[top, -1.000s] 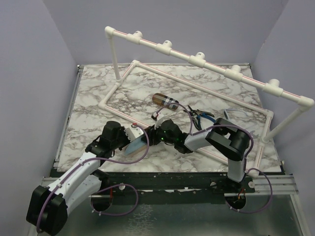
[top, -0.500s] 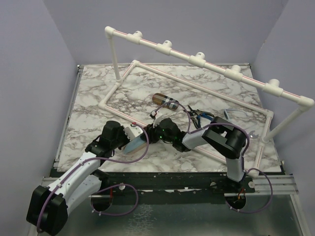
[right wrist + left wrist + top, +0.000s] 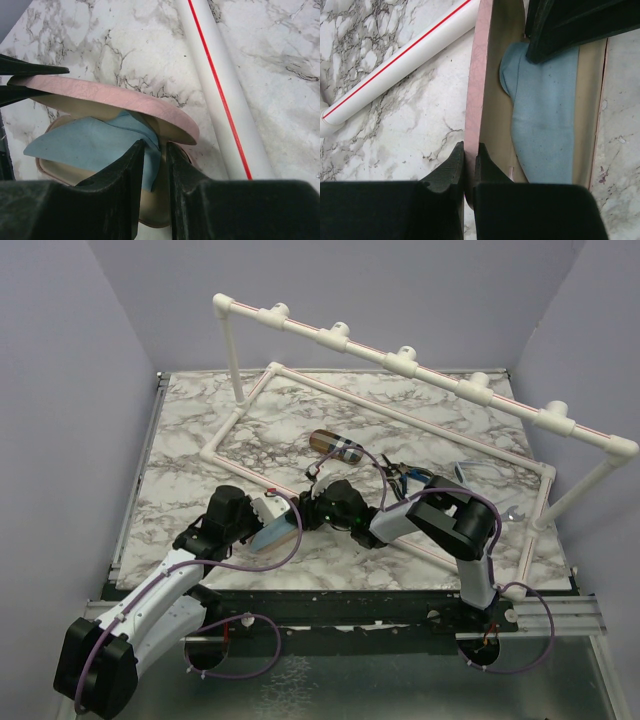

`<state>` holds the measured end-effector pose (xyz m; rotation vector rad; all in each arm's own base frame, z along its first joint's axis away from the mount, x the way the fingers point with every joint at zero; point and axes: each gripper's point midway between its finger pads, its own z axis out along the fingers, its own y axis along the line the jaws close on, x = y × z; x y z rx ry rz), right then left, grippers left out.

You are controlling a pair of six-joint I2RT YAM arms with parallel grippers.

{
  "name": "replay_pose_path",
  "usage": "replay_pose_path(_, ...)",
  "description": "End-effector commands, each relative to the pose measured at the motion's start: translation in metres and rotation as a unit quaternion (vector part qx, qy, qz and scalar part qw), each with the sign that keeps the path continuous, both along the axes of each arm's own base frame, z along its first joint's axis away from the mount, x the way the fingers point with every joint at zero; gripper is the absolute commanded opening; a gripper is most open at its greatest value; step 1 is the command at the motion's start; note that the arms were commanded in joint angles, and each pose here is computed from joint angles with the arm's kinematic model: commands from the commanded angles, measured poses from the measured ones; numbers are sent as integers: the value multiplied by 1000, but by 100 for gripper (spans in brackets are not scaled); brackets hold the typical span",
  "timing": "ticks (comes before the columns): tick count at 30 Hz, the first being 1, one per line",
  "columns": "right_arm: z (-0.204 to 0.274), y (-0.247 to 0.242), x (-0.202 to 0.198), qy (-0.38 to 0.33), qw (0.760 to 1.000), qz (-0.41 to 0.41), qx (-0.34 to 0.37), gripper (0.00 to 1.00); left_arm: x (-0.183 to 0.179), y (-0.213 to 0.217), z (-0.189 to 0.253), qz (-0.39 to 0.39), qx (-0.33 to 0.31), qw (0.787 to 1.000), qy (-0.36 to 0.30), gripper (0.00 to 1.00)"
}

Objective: Organize the sunglasses
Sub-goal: Adjust the glasses cleaning cloth in the sunglasses case.

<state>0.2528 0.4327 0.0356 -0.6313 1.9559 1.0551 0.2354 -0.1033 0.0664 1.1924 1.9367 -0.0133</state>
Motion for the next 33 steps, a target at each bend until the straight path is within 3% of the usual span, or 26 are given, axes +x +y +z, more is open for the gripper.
replay_pose_path(1,-9,22,-35,31,997,73,10,28,-7,-26,6,-45,-47,998,10,0)
replay_pose_path(16,-3,29,-47,36,995,88,22,25,-4,-27,6,-45,-44,998,2,0)
replay_pose_path(23,5,26,-44,43,997,44,50,26,-3,-26,6,-42,-44,998,-1,0)
replay_pose_path(33,0,30,-42,41,998,33,39,14,-1,-24,7,-34,-42,998,-4,0)
